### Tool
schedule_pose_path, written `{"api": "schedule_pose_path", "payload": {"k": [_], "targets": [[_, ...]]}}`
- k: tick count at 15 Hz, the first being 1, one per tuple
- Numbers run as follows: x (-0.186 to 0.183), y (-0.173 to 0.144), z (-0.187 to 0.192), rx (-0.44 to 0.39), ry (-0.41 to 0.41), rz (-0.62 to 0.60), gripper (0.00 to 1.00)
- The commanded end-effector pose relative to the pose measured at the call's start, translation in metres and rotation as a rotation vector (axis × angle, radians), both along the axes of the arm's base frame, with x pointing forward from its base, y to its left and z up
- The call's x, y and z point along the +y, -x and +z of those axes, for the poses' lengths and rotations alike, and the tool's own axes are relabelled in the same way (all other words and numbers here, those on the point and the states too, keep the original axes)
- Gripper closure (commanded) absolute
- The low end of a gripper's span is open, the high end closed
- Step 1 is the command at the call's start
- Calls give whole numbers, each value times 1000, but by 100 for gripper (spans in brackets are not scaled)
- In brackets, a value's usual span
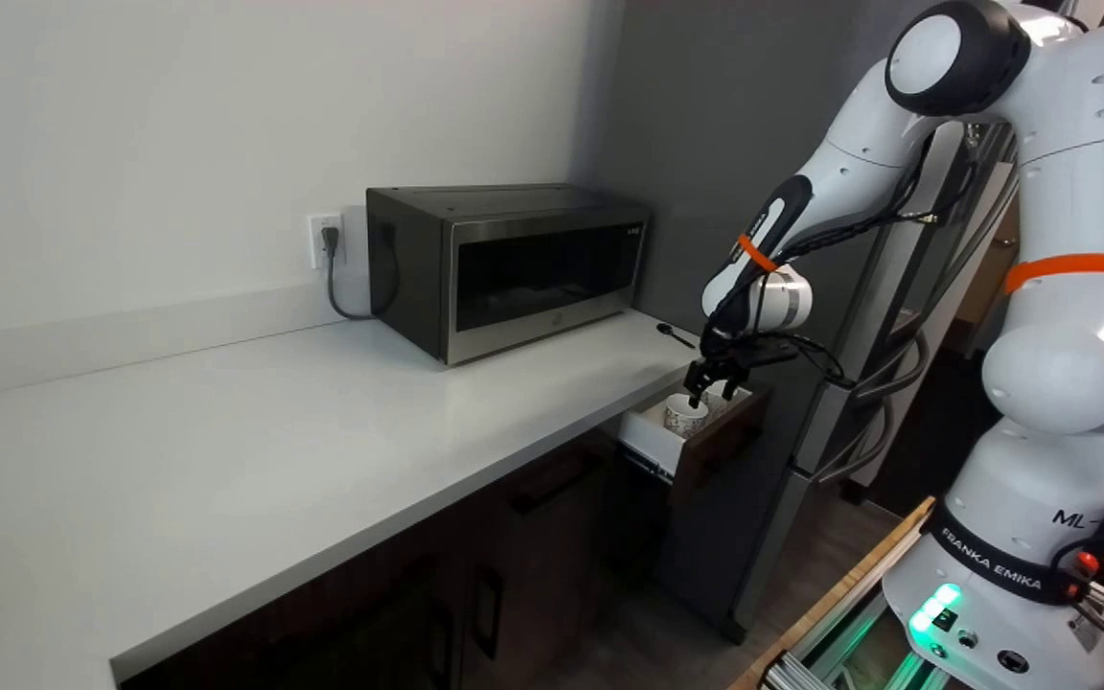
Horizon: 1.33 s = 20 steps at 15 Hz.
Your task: Put the cups together, lay them down, and then close the drawer
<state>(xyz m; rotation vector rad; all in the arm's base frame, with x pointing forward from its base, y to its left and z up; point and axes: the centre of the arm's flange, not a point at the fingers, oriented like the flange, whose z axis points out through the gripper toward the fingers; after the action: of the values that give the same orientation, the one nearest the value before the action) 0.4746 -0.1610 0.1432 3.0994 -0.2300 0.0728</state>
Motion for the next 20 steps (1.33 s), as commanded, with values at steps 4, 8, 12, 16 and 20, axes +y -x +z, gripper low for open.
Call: {"api": "schedule_pose_path", "payload": {"k": [4,8,12,16,20], "targets": [[-2,-16,-29,-26,-48,-106,28],[-2,-19,-34,-33,-68,-123,58],[-5,-17,-30,-44,-80,-133,89],[-10,-11,-16,-51,-98,-138,100],[-15,-5,3,-53,-94,-125,99]]}}
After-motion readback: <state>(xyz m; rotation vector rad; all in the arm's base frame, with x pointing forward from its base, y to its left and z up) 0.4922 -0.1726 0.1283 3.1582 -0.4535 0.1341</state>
